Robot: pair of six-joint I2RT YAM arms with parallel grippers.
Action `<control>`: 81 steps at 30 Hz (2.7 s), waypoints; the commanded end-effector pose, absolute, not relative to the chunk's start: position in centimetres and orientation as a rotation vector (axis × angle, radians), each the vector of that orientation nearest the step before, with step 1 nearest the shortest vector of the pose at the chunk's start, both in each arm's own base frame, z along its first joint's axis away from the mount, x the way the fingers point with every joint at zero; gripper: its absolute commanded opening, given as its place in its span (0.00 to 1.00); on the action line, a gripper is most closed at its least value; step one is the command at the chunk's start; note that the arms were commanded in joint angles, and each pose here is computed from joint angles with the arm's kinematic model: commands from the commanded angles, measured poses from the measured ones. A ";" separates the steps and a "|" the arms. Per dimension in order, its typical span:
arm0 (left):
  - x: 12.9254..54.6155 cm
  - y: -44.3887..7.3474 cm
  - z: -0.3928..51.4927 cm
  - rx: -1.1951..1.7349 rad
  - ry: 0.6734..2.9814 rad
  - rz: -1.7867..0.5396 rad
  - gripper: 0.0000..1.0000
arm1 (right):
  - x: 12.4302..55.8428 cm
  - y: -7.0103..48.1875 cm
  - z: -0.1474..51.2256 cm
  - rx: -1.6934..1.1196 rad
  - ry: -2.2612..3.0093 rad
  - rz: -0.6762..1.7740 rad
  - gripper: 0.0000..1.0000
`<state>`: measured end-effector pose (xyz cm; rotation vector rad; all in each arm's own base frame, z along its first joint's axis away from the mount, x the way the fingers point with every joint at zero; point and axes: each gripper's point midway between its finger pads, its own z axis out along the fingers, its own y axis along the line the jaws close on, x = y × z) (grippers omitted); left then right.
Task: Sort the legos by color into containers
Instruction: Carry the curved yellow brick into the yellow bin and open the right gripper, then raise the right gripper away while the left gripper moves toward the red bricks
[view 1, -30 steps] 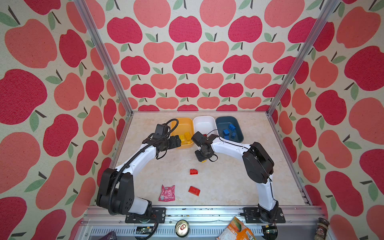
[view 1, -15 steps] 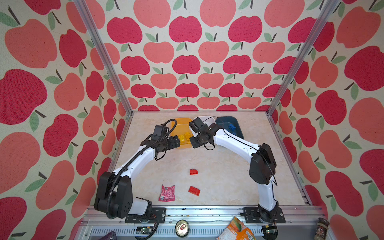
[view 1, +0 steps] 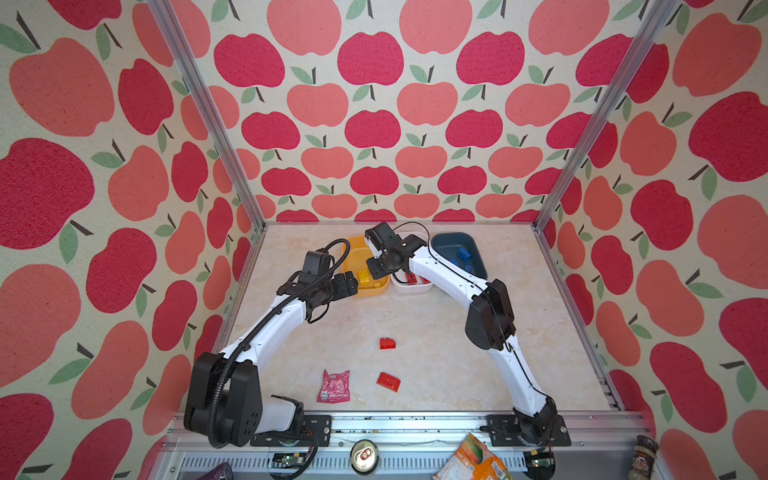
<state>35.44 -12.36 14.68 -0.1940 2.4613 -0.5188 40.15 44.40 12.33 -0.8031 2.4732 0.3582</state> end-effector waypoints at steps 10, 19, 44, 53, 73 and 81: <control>35.1 -12.0 14.6 -0.217 2.466 -0.522 0.91 | 42.0 46.4 10.1 -0.825 2.483 0.499 0.38; 35.2 -12.2 14.3 -0.221 2.471 -0.536 0.91 | 42.1 46.3 10.9 -0.824 2.471 0.504 0.56; 31.8 -15.3 13.3 0.071 2.561 -0.466 0.91 | 36.3 40.1 17.8 -0.757 2.436 0.545 0.66; 28.0 -19.2 12.3 0.497 2.594 -0.485 0.87 | 32.1 33.9 17.7 -0.698 2.507 0.528 0.68; 22.7 -24.9 8.9 1.342 2.483 -0.461 0.69 | 24.8 20.4 16.9 -0.423 2.610 0.493 0.72; 20.5 -25.4 5.5 1.583 2.507 -0.375 0.65 | 23.9 18.9 17.3 -0.390 2.611 0.497 0.72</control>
